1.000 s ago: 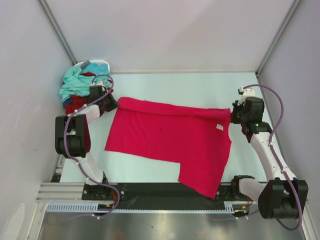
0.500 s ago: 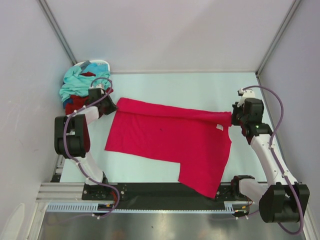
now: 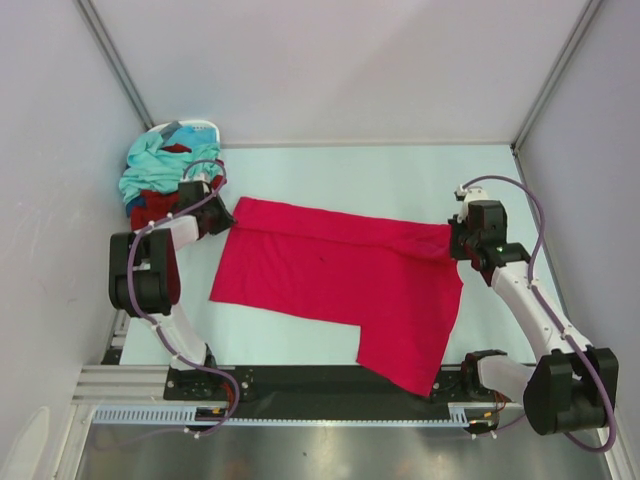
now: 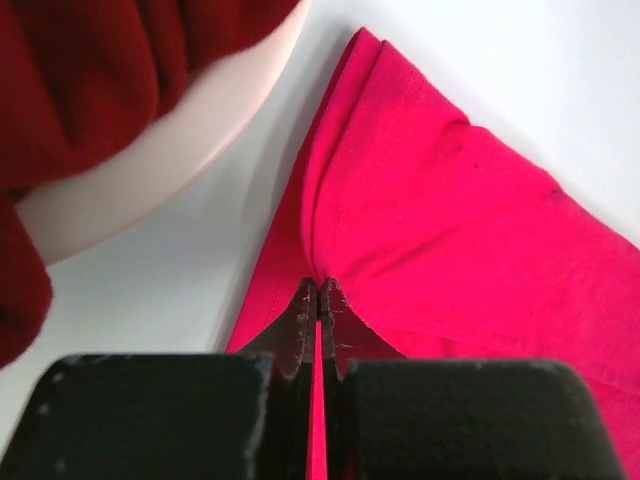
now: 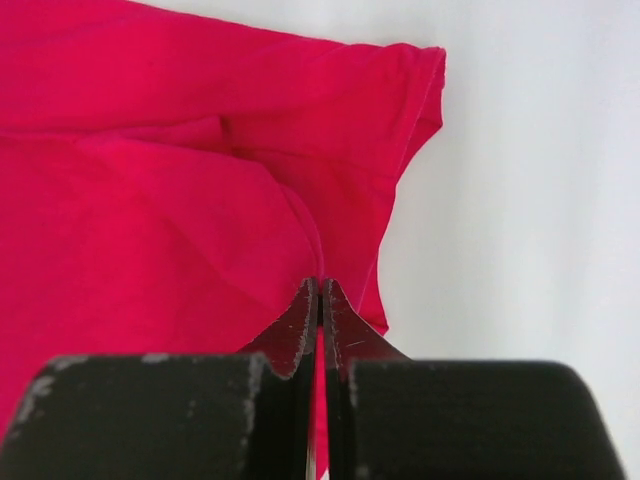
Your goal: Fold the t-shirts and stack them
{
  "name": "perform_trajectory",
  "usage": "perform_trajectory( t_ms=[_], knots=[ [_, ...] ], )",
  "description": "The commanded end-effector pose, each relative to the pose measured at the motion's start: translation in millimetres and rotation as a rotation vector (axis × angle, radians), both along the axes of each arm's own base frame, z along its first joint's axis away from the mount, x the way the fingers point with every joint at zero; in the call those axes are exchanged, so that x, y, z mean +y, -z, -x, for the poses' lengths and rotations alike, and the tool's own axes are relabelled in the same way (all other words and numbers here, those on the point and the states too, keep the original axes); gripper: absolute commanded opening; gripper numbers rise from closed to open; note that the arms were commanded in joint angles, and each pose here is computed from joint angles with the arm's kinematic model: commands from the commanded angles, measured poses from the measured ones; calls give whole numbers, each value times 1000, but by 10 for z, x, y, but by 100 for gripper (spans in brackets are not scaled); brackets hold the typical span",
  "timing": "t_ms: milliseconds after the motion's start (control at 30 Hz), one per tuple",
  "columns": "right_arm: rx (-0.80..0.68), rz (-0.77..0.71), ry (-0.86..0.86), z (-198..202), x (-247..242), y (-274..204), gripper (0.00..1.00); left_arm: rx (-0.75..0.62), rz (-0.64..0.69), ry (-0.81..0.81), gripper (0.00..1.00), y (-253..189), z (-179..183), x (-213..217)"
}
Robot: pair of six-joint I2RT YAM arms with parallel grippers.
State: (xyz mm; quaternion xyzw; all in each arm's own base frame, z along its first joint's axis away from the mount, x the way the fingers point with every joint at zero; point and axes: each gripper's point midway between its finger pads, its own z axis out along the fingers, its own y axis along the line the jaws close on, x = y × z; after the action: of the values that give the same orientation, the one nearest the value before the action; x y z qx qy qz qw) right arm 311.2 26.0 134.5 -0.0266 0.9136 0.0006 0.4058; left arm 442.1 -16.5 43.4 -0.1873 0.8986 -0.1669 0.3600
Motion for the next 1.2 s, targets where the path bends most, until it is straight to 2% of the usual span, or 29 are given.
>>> perform_trajectory(
  t_ms=[0,633,1167],
  knots=[
    [-13,37,15,13,-66,-86,0,-19,-27,4,0,-37,23,61],
    [-68,39,37,136,-151,-317,0,-19,-53,-5,0,-128,110,103],
    [-73,-23,-52,229,47,-339,0,9,-85,-24,0,-71,151,168]
  ],
)
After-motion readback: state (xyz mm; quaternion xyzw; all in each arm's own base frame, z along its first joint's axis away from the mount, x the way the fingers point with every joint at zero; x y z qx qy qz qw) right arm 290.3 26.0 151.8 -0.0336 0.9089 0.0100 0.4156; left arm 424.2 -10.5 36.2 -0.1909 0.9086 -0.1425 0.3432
